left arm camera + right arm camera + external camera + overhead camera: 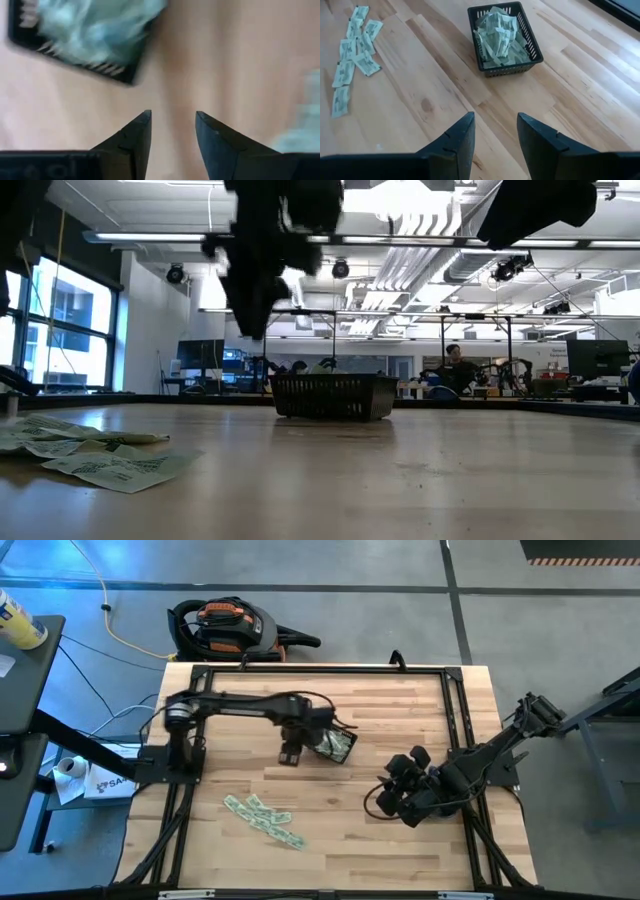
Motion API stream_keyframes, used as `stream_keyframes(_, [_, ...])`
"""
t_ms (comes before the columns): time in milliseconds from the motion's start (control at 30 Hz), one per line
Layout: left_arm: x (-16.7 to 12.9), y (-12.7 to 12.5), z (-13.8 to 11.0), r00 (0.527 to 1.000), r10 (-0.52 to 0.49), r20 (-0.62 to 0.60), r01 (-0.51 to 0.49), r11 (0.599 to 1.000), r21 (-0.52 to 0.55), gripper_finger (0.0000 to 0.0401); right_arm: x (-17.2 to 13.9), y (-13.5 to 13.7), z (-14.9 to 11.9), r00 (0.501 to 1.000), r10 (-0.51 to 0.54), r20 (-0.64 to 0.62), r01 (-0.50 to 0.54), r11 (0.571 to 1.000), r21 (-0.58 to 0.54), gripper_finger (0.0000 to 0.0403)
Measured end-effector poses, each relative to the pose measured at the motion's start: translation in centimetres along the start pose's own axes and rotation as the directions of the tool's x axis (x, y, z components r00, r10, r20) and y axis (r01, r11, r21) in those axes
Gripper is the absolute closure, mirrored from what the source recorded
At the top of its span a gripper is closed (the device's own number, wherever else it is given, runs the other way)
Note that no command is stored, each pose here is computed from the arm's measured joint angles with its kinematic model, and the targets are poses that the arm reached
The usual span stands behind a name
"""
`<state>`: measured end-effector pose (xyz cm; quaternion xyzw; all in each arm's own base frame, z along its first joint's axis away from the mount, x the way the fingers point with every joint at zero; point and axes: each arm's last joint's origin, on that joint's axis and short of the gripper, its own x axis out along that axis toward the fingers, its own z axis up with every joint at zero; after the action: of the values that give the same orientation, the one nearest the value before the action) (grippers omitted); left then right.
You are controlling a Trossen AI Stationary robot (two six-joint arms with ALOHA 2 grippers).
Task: Pick and place Stevia / Truvia into bins
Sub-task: Put the stevia packet into the black bin
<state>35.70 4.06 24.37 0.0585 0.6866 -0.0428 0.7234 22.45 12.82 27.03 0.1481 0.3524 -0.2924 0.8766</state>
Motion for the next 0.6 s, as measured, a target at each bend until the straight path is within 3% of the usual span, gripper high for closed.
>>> stream_keyframes(200, [-3.2, -4.4, -4.5, 0.987, -0.147, 0.059, 0.141, 0.985, 0.097, 0.023, 0.1, -0.2, 0.1, 1.0, -0.017, 0.003, 0.017, 0.998, -0.066, 0.0265])
stream_keyframes(300, [-3.2, -6.9, -7.7, 0.982, -0.187, 0.037, 0.18, 0.973, 0.145, 0.0235, 0.2, -0.2, 0.1, 1.0, -0.018, -0.001, 0.018, 0.994, -0.108, 0.0265])
stream_keyframes(533, [1.4, -11.4, -13.0, 0.967, -0.213, -0.143, 0.206, 0.977, -0.059, 0.0218, 0.2, -0.3, 0.1, 1.0, -0.021, -0.004, 0.02, 0.983, -0.183, 0.0265])
stream_keyframes(600, [2.6, -12.7, -13.8, 0.962, -0.205, -0.182, 0.197, 0.978, -0.063, 0.0208, 0.3, -0.3, 0.2, 1.0, -0.024, -0.006, 0.023, 0.982, -0.189, 0.0265])
